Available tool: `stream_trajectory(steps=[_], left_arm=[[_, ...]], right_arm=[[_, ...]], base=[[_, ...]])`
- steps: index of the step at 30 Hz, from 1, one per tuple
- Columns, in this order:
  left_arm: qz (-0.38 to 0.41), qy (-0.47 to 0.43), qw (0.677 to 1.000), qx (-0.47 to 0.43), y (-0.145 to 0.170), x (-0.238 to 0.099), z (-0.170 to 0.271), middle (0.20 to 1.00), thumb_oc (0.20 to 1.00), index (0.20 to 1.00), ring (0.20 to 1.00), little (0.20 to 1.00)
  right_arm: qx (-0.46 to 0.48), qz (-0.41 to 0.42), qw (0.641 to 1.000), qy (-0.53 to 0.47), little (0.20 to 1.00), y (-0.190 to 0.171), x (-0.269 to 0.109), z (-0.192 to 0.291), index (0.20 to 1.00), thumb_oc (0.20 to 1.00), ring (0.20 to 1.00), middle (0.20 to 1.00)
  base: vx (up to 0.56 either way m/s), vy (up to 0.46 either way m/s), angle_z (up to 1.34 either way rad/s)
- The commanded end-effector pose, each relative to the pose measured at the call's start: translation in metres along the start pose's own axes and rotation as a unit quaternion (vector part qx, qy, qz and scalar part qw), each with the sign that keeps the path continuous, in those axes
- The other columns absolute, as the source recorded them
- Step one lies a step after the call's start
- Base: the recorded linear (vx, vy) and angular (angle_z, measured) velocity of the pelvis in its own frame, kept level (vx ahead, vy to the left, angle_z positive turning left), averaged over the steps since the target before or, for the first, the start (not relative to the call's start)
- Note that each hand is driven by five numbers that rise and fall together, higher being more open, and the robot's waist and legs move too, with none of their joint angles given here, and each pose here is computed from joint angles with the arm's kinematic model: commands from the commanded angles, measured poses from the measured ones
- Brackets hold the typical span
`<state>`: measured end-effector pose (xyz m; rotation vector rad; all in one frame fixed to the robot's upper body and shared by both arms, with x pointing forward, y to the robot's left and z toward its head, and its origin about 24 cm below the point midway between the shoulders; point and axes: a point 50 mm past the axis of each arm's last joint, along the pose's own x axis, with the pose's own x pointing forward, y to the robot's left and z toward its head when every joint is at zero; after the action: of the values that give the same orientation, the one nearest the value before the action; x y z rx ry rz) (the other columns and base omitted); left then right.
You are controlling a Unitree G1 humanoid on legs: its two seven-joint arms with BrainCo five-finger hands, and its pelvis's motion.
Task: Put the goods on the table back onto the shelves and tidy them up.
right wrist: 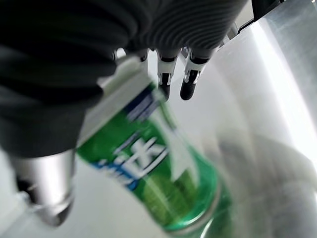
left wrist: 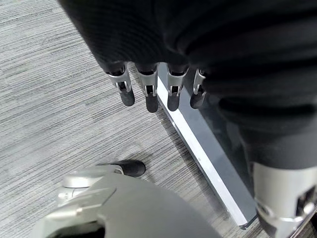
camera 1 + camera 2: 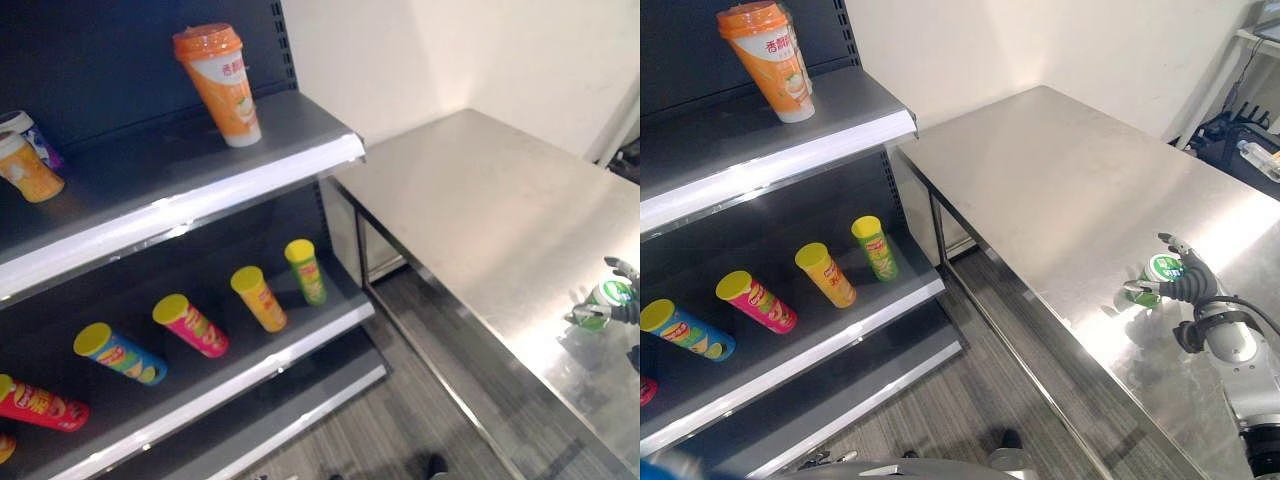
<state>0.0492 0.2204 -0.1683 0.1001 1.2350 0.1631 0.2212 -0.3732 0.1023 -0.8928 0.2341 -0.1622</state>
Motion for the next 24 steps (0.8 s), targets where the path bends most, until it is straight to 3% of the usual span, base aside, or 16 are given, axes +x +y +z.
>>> stream_trajectory(steps=[1,11,24], left_arm=[[0.032,-0.010,0.999,0.025,0.029,0.002,0.015,1.000,1.000,1.000,1.000,1.000],[0.039,-0.019,0.999,0.011,0.034,0.002,0.020,1.000,1.000,1.000,1.000,1.000],[0.029,-0.066,0.997,-0.032,0.027,0.003,0.041,1.000,1.000,1.000,1.000,1.000]], right_arm=[[0.000,0.001,1.000,-0.027,0.200,-0.006,0.008,0.013,0.200,0.200,0.200,0.200],[-0.006,-0.035,0.997,-0.064,0.200,-0.016,0.007,0.029,0.200,0.200,0.200,0.200],[0.035,-0.113,0.955,-0.271,0.200,-0.039,-0.004,0.113,0.200,0.200,0.200,0.200]], base=[[0.00,0.000,0.00],[-0.01,-0.019,0.00],[-0.06,-0.073,0.26]])
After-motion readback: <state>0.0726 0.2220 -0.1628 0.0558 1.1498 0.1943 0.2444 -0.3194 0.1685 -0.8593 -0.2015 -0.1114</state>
